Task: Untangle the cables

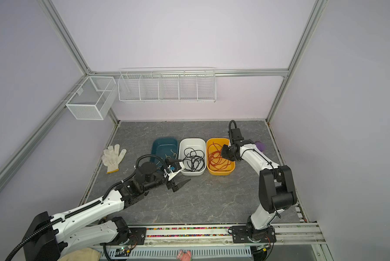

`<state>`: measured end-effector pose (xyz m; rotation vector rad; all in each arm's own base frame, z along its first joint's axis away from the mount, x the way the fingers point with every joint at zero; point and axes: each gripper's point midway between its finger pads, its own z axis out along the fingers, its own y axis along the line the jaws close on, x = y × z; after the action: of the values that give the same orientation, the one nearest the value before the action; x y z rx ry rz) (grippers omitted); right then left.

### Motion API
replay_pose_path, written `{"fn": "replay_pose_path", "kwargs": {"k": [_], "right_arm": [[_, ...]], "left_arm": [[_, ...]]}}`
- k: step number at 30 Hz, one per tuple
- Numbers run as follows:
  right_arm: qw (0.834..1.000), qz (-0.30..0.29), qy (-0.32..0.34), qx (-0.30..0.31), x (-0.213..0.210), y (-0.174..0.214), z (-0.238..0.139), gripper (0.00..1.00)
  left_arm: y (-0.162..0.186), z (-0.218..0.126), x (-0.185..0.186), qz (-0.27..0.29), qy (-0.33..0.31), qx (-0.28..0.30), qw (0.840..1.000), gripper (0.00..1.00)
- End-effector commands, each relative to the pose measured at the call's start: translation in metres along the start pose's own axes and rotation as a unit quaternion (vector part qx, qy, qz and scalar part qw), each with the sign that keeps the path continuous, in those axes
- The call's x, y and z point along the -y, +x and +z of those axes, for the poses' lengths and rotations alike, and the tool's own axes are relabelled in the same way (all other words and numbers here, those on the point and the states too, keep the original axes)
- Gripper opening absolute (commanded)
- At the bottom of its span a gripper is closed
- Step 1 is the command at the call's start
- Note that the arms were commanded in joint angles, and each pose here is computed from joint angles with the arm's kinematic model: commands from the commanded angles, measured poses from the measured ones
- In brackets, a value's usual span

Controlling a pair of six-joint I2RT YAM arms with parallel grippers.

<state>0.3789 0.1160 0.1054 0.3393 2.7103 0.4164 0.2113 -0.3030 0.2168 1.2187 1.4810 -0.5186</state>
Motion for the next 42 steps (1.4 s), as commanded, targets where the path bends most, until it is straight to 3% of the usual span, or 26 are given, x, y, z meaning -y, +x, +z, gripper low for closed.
{"fn": "replay_pose_path", "kwargs": {"k": [1, 4, 8, 18, 22, 23, 30, 38, 42], "right_arm": [[0.999, -0.008, -0.016, 0.028, -0.008, -0.009, -0.029, 0.37], [0.998, -0.016, -0.032, 0.045, -0.015, -0.010, -0.046, 0.50], [0.997, -0.029, -0.046, 0.061, -0.020, -0.010, -0.066, 0.70], [0.991, -0.053, -0.052, 0.107, -0.021, -0.004, -0.116, 0.82], [0.988, -0.057, -0.049, 0.132, -0.018, -0.001, -0.135, 0.95], [0.988, -0.055, -0.044, 0.139, -0.015, -0.001, -0.140, 0.88], [0.976, -0.058, -0.054, 0.205, -0.011, 0.001, -0.178, 0.88], [0.942, -0.064, -0.093, 0.314, -0.005, 0.011, -0.219, 0.88], [0.933, -0.066, -0.085, 0.344, 0.006, 0.017, -0.226, 0.88]], "left_arm": [[0.003, 0.000, 0.004, 0.010, 0.008, -0.005, 1.000, 1.00], [0.001, 0.000, 0.000, 0.013, -0.004, -0.003, 1.000, 1.00], [-0.006, -0.006, -0.028, 0.010, -0.083, 0.007, 0.996, 1.00], [-0.006, -0.025, -0.073, -0.014, -0.212, -0.008, 0.977, 1.00], [-0.006, -0.029, -0.079, -0.035, -0.231, -0.012, 0.972, 1.00], [-0.004, -0.030, -0.082, -0.041, -0.238, -0.016, 0.970, 1.00], [-0.010, -0.048, -0.097, -0.082, -0.284, -0.014, 0.955, 1.00], [-0.018, -0.083, -0.111, -0.147, -0.321, -0.005, 0.935, 1.00], [-0.019, -0.096, -0.100, -0.151, -0.294, 0.001, 0.944, 1.00]]}}
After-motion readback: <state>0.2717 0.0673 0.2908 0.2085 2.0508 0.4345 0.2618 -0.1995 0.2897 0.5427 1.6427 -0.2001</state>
